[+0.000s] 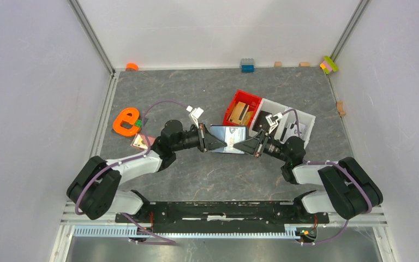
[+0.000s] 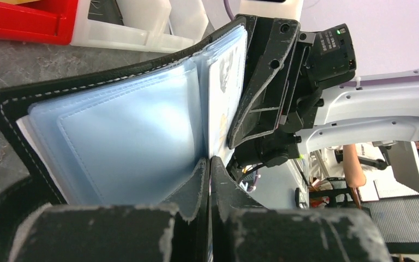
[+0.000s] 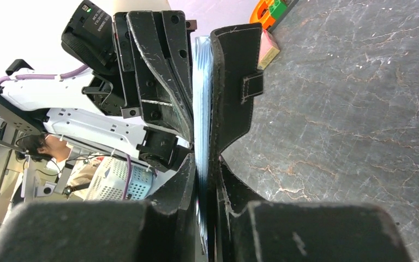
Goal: Take the credit cards out of the card holder
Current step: Remove the credit card from the card holder.
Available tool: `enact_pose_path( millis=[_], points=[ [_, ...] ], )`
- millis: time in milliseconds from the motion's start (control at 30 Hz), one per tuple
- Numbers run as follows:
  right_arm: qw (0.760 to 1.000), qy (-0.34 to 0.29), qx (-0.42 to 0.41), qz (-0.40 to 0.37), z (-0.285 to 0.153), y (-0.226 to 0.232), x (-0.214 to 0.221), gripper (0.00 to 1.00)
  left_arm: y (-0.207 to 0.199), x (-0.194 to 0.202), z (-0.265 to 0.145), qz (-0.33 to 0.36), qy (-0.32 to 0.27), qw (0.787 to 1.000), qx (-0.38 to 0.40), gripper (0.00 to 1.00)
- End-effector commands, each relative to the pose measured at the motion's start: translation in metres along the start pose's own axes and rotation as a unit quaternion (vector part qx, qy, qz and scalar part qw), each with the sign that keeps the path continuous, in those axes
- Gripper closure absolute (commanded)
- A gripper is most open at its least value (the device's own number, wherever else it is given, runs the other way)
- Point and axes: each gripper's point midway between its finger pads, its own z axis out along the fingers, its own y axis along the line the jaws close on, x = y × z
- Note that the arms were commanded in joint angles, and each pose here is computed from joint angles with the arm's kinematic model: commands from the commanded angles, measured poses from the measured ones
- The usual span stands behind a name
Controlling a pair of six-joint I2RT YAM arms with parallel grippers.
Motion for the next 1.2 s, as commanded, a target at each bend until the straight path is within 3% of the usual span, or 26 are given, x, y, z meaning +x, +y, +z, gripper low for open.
enact_pose_path(
  millis=[0, 300, 500, 600, 733, 967, 1167],
  points=[
    [0.998, -0.035, -0.034, -0.026, -0.009, 0.017, -0.014, 0.92, -0.01, -0.027, -0.013, 0.009, -0.047, 0.999, 0.013, 0.98],
    [0.998, -0.036, -0.04, -0.022, -0.01, 0.018, -0.015, 0.93, -0.004, -0.031, -0.019, 0.011, -0.059, 0.998, -0.005, 0.98],
    [0.998, -0.036, -0.05, -0.018, -0.01, 0.022, -0.015, 0.93, -0.012, -0.022, -0.009, 0.002, -0.025, 0.999, 0.033, 0.63],
    [0.998, -0.034, -0.053, -0.013, -0.01, 0.022, -0.014, 0.93, -0.016, -0.019, -0.006, 0.002, -0.017, 0.999, 0.044, 0.55],
    [0.998, -0.034, -0.056, -0.013, -0.01, 0.024, -0.015, 0.92, -0.019, -0.013, -0.001, 0.002, -0.001, 0.999, 0.053, 0.54],
    [0.998, -0.031, -0.047, -0.01, -0.009, 0.019, -0.014, 0.92, -0.026, -0.01, 0.002, 0.013, 0.003, 0.998, 0.059, 0.67],
    [0.998, -0.03, -0.045, -0.011, -0.008, 0.018, -0.013, 0.92, -0.025, -0.014, -0.004, 0.029, -0.011, 0.999, 0.037, 0.63]
  ],
)
